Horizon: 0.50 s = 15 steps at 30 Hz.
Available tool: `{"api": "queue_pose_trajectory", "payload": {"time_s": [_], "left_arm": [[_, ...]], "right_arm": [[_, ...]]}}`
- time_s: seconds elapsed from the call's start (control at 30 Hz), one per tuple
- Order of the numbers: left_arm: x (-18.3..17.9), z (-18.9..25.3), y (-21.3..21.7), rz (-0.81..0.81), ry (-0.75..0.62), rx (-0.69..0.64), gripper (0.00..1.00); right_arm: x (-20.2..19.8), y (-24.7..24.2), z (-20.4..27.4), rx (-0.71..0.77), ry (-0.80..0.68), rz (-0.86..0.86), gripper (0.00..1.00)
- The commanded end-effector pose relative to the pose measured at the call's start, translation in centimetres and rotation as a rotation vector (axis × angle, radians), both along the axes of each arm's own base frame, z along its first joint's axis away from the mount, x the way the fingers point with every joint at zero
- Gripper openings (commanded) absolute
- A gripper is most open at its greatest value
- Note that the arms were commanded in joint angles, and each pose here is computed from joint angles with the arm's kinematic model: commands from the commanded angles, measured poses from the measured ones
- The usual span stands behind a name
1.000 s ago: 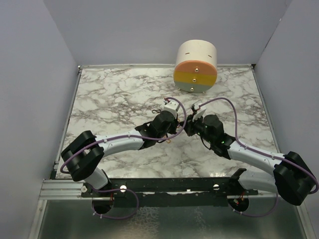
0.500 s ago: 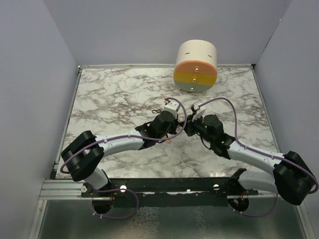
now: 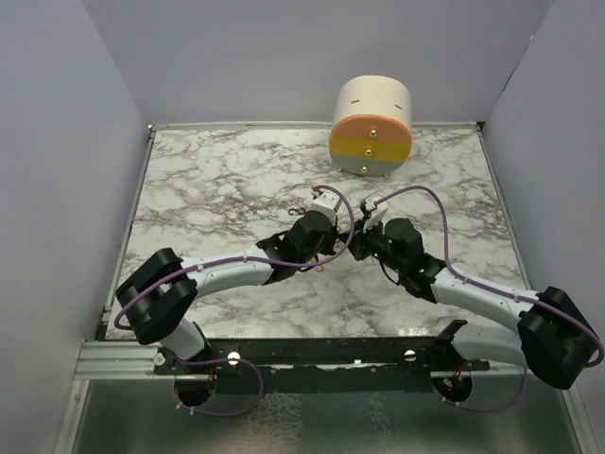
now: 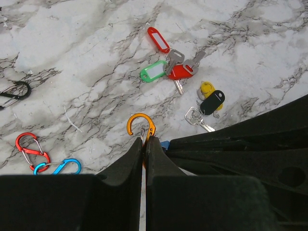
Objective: Put the keys on the keyring
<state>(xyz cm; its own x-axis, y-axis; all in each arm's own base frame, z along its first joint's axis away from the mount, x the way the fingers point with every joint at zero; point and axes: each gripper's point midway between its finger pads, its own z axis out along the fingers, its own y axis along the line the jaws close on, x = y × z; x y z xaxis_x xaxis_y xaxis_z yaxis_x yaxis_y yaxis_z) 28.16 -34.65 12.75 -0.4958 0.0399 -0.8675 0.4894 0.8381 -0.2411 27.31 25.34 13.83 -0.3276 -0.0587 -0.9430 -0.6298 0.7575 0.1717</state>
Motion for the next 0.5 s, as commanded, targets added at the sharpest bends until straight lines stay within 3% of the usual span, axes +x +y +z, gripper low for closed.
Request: {"api": "queue_pose_trajectory", "payload": {"time_s": [0.0,0.47], "left_arm": [[0.40,2.42,-0.60,0.005,-0.049,-0.051,0.00],[0.53,2.36,-0.35,0.021,-0.051,-0.050,0.00]], "right_arm": [[-0.61,0.72,0.15,0.013,-0.020,0.046,0.01],[-1.43,0.78,0.09,0.011,-0.025,0.078,0.01]]}}
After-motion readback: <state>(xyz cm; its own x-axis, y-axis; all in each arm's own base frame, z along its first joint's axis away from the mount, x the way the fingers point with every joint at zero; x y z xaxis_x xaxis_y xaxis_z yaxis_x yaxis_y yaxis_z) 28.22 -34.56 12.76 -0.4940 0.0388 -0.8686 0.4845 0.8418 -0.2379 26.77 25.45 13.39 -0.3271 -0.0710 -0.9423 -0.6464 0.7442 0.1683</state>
